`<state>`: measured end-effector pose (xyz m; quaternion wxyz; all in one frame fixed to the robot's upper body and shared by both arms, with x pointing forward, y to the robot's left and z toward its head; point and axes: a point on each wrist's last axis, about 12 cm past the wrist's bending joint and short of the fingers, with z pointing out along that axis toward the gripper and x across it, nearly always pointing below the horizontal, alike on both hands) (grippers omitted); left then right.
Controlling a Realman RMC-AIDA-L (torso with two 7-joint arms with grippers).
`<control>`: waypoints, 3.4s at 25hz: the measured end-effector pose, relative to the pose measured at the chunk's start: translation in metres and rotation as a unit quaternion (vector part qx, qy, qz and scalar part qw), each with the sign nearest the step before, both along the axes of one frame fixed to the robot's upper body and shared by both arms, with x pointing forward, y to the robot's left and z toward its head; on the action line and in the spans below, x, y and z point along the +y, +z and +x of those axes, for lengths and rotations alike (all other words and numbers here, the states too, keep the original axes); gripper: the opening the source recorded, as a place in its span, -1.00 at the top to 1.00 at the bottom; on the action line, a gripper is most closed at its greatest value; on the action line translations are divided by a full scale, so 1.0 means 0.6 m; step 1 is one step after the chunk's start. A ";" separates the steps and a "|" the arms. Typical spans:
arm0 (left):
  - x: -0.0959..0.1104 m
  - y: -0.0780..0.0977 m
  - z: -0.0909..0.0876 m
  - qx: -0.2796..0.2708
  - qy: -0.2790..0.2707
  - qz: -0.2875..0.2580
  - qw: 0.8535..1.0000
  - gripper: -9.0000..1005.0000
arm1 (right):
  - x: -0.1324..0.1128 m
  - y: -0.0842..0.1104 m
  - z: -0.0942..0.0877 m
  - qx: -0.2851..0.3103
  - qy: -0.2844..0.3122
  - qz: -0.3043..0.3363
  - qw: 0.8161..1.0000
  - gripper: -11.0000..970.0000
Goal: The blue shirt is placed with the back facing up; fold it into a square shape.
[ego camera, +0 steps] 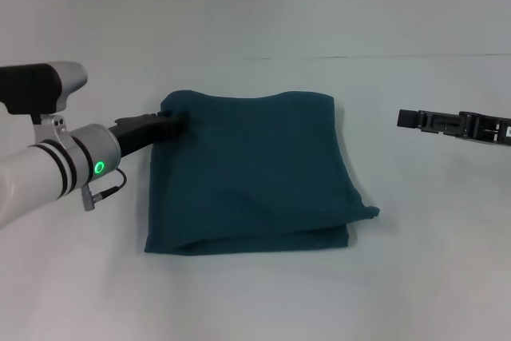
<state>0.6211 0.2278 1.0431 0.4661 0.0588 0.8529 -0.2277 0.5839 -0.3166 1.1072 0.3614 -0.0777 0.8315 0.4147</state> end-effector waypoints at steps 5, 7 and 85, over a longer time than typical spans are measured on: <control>-0.005 0.003 0.003 -0.002 -0.005 0.001 1.000 0.40 | 0.000 0.000 0.000 0.000 0.000 -0.001 1.000 -0.88; -0.007 0.005 0.005 -0.003 -0.007 0.001 1.000 0.56 | -0.001 0.000 0.000 -0.001 0.000 -0.001 1.000 -0.88; 0.100 0.066 -0.174 -0.161 -0.154 -0.220 0.950 -0.89 | 0.018 -0.005 -0.062 -0.170 0.114 0.011 0.979 -0.89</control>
